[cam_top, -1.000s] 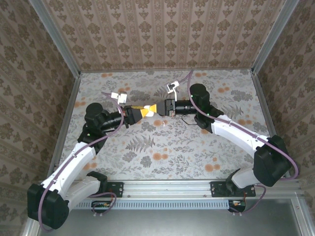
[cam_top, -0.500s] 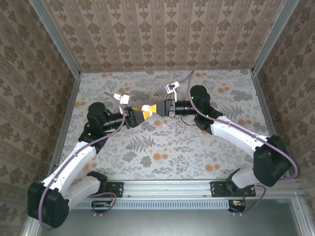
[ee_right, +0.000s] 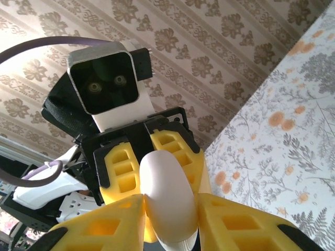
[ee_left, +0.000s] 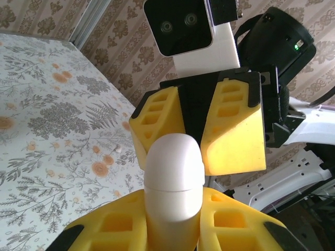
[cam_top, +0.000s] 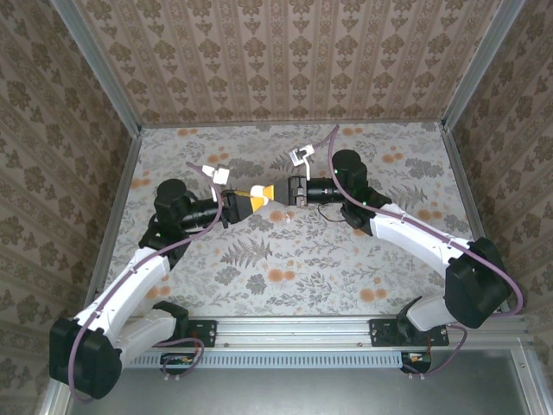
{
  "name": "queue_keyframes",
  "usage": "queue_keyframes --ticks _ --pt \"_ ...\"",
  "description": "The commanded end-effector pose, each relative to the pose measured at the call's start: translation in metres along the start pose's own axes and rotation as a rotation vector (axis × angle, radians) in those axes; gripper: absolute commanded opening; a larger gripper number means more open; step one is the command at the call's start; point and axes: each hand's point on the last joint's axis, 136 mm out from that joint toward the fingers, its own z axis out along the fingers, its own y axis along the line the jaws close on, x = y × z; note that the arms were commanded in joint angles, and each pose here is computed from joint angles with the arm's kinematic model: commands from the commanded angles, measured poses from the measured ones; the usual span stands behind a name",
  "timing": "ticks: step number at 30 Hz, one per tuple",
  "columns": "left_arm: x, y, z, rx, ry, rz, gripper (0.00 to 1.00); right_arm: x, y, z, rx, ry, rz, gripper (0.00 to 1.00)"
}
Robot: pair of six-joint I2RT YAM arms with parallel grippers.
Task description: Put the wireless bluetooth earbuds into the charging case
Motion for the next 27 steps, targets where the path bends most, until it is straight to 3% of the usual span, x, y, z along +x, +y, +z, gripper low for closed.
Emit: queue_keyframes --ticks 1,14,23,27 --pt "-0.002 -0.02 -0.001 0.071 0.022 0.11 0.0 -0.004 -0.009 0.0 0.084 0.003 -0.017 0.32" --pt "0.009 -0.039 -0.015 0.097 -0.031 0.355 0.0 -0.003 -0.05 -0.014 0.205 -0.022 0.097 0.36" --pt "0.015 -0.022 -0.019 -0.007 -0.044 0.39 0.0 -0.007 -0.049 -0.024 0.222 -0.032 0.092 0.4" --pt "0.021 -0.01 -0.022 -0.069 -0.044 0.401 0.0 -0.003 -0.067 -0.038 0.359 -0.02 0.091 0.41"
